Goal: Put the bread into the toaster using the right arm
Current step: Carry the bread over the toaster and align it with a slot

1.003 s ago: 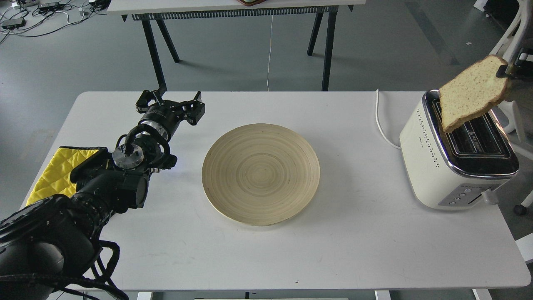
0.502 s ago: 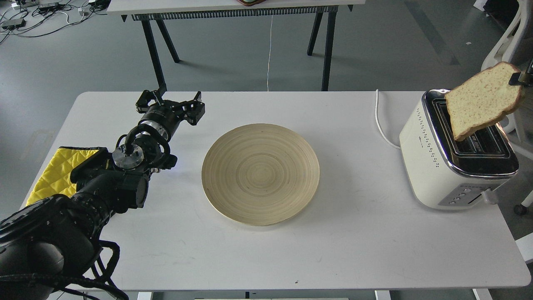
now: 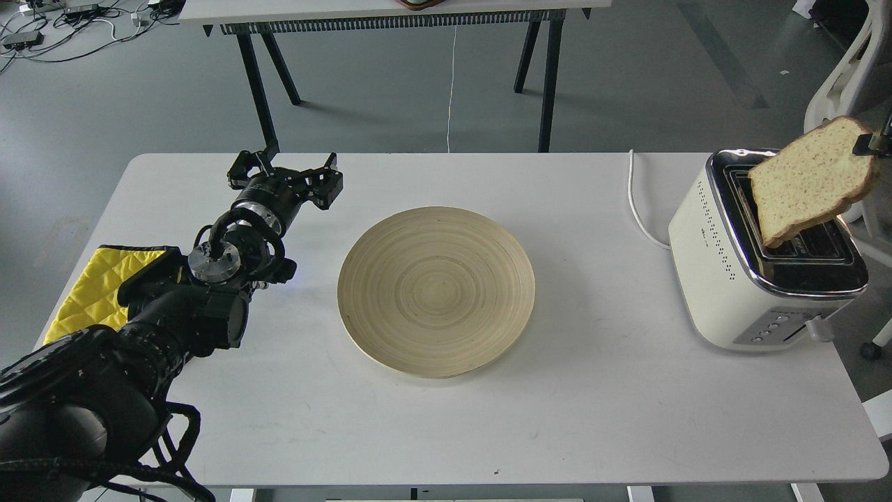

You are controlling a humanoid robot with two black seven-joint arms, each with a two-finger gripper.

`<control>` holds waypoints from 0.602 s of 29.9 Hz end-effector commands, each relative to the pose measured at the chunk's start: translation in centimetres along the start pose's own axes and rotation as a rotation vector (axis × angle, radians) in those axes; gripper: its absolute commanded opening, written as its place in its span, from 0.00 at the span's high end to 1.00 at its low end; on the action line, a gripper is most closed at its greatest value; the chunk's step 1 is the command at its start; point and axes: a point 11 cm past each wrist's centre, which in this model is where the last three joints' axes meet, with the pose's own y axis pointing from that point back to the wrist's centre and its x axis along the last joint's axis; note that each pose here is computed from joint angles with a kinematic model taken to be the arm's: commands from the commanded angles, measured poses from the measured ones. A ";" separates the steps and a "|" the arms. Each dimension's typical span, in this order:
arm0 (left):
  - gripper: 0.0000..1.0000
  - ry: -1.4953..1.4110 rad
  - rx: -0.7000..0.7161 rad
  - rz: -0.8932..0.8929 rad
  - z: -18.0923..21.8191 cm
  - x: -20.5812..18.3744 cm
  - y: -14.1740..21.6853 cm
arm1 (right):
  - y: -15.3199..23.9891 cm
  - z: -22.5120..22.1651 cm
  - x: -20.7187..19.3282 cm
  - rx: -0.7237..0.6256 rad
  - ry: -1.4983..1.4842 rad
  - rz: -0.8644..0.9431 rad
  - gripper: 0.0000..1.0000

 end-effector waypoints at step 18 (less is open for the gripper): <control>0.00 0.000 0.001 -0.001 0.0 -0.1 0.0 | 0.3 1.3 0.0 -0.031 -0.009 0.007 0.99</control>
